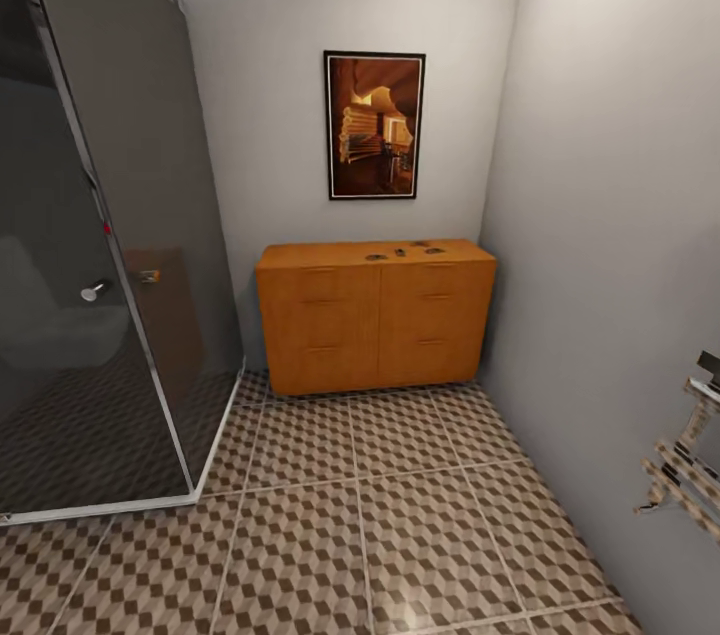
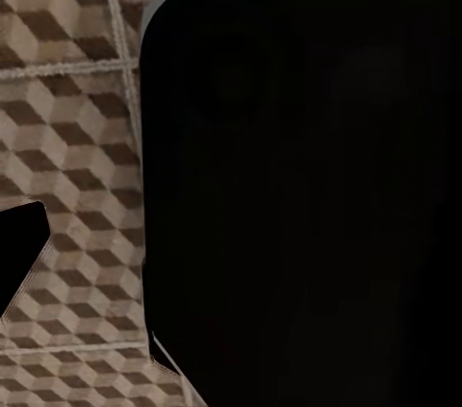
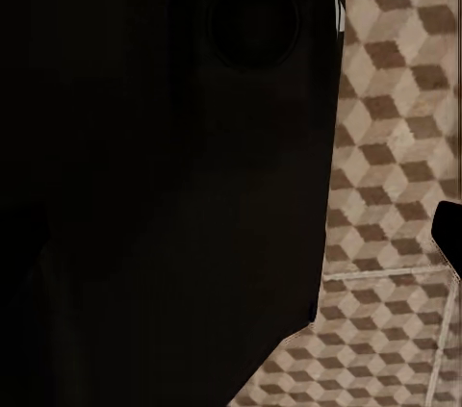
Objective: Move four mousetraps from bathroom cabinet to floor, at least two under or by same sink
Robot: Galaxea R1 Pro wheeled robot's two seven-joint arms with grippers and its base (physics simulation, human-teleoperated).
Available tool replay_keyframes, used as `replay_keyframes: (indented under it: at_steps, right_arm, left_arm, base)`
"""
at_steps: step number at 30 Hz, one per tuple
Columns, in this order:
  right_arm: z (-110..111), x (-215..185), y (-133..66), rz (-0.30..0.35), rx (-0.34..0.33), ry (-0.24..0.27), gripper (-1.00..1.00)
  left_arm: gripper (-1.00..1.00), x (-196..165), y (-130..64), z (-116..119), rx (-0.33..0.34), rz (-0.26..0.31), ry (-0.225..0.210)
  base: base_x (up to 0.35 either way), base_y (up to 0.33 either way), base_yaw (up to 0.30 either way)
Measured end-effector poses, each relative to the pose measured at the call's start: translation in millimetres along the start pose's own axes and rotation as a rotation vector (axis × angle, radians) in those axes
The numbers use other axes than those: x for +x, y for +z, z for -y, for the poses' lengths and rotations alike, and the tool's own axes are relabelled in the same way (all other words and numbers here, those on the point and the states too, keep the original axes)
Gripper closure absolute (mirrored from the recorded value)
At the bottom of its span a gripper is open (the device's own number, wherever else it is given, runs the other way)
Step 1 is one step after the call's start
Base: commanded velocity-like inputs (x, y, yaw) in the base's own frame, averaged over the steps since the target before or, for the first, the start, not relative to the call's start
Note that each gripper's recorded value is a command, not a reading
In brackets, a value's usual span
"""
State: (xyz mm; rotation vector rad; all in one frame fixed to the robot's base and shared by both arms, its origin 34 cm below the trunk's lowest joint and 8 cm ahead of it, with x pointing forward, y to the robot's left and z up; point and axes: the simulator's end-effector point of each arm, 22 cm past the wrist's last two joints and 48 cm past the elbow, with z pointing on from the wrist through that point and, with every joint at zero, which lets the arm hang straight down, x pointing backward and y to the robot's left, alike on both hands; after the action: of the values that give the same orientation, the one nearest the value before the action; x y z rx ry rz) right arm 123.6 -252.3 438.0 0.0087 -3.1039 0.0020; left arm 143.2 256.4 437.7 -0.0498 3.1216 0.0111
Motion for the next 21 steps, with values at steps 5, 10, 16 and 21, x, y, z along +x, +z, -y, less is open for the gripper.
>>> replay_keyframes:
  at_steps: [5, 10, 16, 21]
  right_arm:
    - [0.0, -0.1, 0.0, 0.0, 0.0, 0.0, -1.0]
    - [0.0, -0.1, 0.0, 0.0, 0.0, -0.001, -1.0]
    - [0.0, -0.1, 0.0, 0.001, 0.0, -0.002, -1.0]
    - [0.0, -0.1, 0.0, 0.0, 0.0, -0.002, -1.0]
  left_arm:
    - [-1.0, -0.2, 0.0, -0.1, 0.0, 0.0, 0.0]
    - [-1.0, 0.1, 0.0, -0.1, 0.0, 0.0, 0.0]
    - [-1.0, 0.0, 0.0, -0.1, 0.0, 0.0, 0.0]
    - [-1.0, -0.2, 0.0, 0.0, 0.0, 0.0, 0.0]
  base:
    - [0.323, 0.0, 0.0]
    - [0.323, 0.0, -0.001]
    - [0.323, 0.0, -0.072]
    - [0.323, 0.0, -0.173]
